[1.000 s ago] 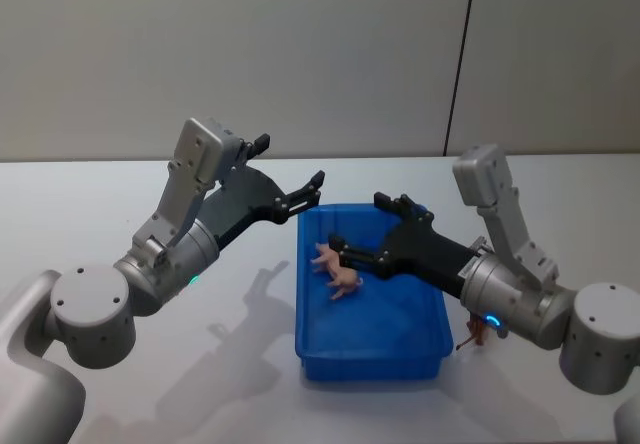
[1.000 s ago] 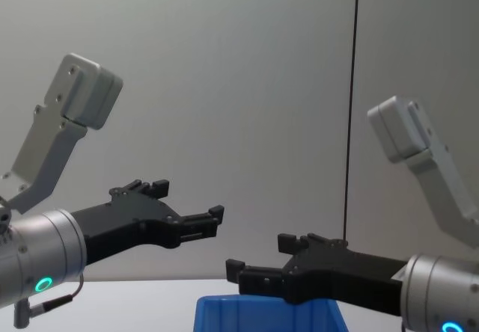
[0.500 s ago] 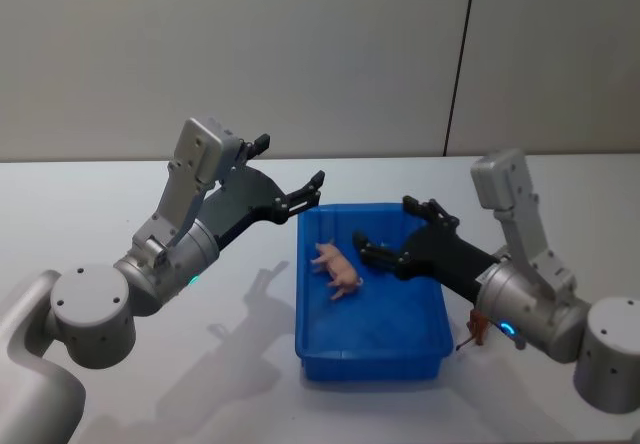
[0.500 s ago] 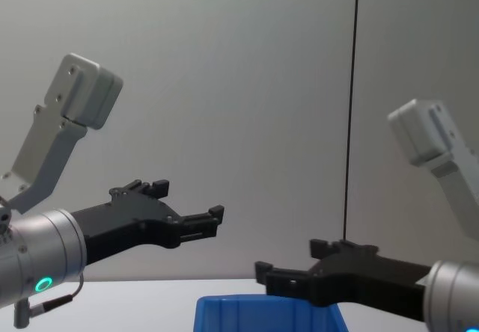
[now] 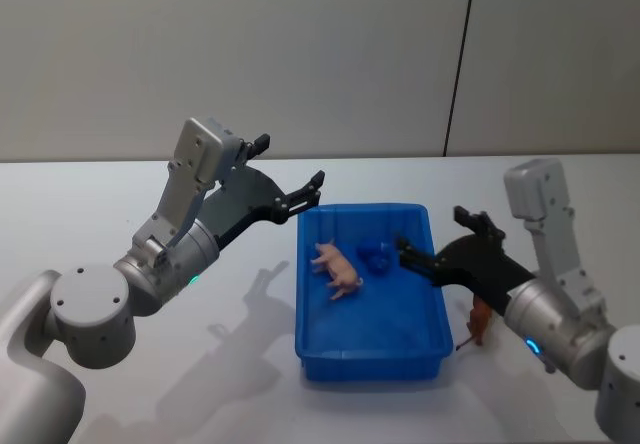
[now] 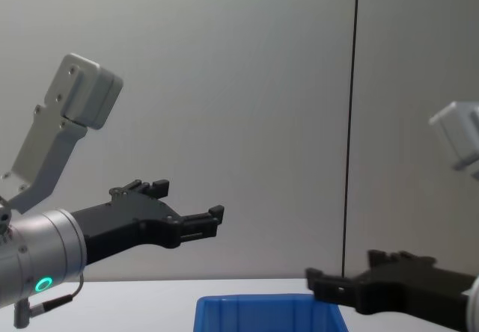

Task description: Pick up the two dolls from the table and place them into the box.

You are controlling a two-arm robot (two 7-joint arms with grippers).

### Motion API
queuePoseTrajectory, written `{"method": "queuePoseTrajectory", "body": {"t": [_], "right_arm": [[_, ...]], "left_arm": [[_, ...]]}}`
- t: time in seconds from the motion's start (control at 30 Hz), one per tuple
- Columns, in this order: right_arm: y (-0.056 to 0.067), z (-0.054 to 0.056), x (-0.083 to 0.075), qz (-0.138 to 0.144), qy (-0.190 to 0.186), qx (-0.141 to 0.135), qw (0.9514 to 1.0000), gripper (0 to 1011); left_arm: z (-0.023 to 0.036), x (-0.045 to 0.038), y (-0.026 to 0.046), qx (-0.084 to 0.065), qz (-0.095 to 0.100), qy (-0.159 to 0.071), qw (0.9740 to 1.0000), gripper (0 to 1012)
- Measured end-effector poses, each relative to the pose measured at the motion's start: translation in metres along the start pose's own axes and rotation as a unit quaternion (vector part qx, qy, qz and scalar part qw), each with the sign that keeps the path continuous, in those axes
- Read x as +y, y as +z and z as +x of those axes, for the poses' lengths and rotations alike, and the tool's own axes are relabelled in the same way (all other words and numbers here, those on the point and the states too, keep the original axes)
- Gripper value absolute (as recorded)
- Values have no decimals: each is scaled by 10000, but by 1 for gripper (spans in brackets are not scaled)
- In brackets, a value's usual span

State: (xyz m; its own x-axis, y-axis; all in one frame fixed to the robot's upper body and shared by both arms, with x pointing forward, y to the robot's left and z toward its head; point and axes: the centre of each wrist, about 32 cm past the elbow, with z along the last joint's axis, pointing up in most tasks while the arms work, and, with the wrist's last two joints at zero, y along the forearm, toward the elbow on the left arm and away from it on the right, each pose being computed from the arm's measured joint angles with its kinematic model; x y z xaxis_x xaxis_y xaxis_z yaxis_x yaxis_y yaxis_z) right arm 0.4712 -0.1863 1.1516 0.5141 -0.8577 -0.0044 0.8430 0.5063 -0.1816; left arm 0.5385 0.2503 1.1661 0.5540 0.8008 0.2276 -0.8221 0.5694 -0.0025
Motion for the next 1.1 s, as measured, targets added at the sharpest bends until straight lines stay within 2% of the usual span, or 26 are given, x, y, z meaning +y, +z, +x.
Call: {"method": "queuePoseTrajectory", "body": {"t": [0.27,0.6,0.9,1.1], "right_arm": [[8,-79,-136,-248,-545,45,9982,1001],[-28,-163,-316,-670,-1248,109,9899,1001],[-104,-195,-394,-928,-1585,212,9828,1001],[-146,-206,-403,-1014,-1692,295,9799,1001]], "left_arm": [[0,0,0,0,0,0,10000,1001],[0,0,0,0,0,0,10000,1001],[0,0,0,0,-1,0,10000,1001],[0,0,0,0,-1,0,10000,1001]]}}
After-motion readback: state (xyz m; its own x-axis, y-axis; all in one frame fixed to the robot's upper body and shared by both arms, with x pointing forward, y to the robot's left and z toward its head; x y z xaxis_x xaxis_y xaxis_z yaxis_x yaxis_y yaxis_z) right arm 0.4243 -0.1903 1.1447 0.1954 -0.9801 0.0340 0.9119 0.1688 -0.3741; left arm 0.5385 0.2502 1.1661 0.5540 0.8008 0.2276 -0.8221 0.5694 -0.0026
